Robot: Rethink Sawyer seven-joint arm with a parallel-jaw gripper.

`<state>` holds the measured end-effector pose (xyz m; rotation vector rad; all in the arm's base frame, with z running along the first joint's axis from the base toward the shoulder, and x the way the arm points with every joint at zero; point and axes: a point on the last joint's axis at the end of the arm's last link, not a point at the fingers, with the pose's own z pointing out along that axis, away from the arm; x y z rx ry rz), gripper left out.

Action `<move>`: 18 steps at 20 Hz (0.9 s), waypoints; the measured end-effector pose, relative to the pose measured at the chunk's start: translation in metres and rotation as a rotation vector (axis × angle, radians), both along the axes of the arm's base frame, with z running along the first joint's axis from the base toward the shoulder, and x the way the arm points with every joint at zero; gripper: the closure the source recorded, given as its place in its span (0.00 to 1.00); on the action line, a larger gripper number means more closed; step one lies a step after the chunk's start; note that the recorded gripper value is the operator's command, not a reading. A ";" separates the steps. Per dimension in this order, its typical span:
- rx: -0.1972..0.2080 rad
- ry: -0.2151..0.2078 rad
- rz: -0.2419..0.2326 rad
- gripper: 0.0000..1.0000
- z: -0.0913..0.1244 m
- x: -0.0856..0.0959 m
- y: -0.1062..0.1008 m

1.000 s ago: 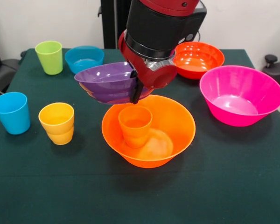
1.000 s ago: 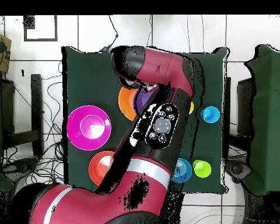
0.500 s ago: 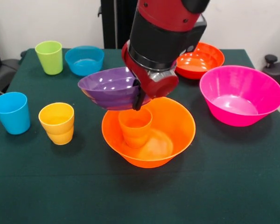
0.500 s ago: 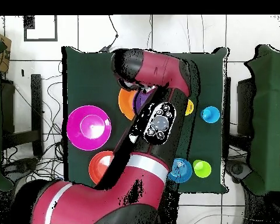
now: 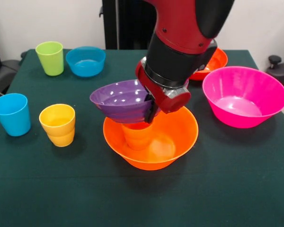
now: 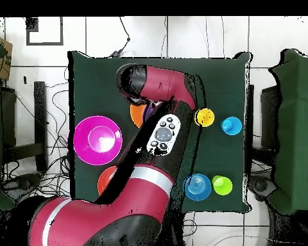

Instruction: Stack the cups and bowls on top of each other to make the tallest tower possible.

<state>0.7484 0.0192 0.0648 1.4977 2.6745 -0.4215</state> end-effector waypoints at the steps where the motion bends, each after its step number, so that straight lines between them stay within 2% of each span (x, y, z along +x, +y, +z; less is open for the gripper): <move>1: -0.001 0.000 0.005 1.00 -0.002 -0.001 0.003; 7: -0.003 0.001 0.024 1.00 -0.006 -0.004 0.017; 18: -0.008 0.004 0.030 1.00 -0.007 -0.005 0.017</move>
